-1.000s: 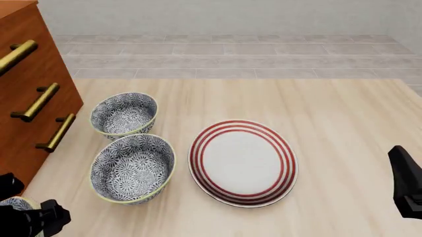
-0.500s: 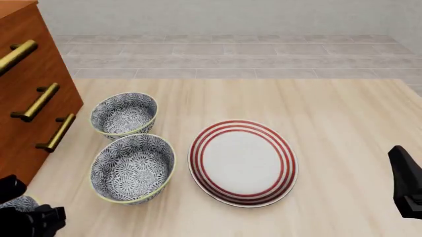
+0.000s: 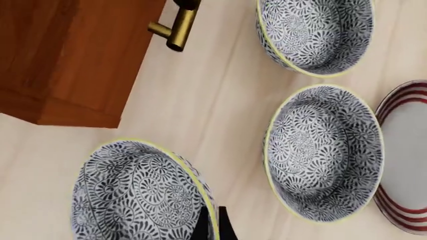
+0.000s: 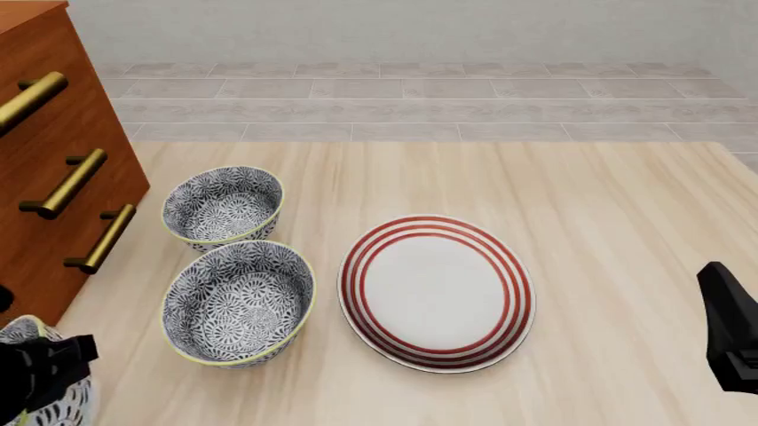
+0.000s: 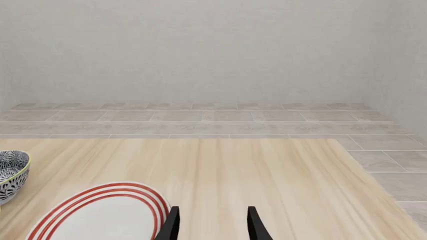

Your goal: Put the bowl at the front on the plate.

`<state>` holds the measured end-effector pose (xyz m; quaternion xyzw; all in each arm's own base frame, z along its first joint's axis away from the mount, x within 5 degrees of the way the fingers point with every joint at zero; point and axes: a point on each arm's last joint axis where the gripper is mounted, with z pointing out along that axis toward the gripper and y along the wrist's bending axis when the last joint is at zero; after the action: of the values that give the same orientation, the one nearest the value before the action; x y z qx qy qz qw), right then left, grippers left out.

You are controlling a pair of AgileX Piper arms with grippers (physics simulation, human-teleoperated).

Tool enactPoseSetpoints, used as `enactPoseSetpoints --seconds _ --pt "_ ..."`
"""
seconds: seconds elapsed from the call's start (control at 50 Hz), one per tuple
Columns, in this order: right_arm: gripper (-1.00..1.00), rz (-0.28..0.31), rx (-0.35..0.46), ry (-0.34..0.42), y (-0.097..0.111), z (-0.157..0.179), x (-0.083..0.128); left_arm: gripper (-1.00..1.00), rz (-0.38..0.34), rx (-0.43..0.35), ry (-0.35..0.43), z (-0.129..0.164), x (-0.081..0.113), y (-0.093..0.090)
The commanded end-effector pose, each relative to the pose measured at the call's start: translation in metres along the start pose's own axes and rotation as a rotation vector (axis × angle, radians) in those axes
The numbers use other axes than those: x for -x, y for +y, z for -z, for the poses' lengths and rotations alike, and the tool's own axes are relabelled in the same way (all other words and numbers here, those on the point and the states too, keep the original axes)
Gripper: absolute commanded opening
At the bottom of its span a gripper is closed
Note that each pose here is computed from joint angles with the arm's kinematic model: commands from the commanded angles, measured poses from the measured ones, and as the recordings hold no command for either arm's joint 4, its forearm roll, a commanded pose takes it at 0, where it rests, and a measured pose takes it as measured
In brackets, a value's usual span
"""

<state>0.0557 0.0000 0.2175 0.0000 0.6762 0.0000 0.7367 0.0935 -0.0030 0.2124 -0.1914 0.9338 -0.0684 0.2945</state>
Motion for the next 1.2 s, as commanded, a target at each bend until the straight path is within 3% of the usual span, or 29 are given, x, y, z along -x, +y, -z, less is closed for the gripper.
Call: enactPoseSetpoints --seconds 0.02,0.38,0.78,1.06,1.2 --pt "1.00 0.000 0.000 0.000 0.000 0.000 0.000 -1.00 -0.010 -0.061 -0.047 0.023 0.010 -0.010" --pt "1.00 0.000 0.000 0.000 0.000 0.000 0.000 -1.00 -0.028 -0.115 -0.093 0.052 0.029 -0.023" --pt "1.00 0.000 0.000 0.000 0.000 0.000 0.000 -1.00 -0.040 -0.256 -0.127 0.083 0.050 -0.049" --pt "1.00 0.000 0.000 0.000 0.000 0.000 0.000 -1.00 -0.054 -0.331 -0.129 0.080 0.057 -0.067" --pt "1.00 0.000 0.000 0.000 0.000 0.000 0.000 -1.00 -0.109 -0.361 -0.110 0.077 0.059 -0.080"
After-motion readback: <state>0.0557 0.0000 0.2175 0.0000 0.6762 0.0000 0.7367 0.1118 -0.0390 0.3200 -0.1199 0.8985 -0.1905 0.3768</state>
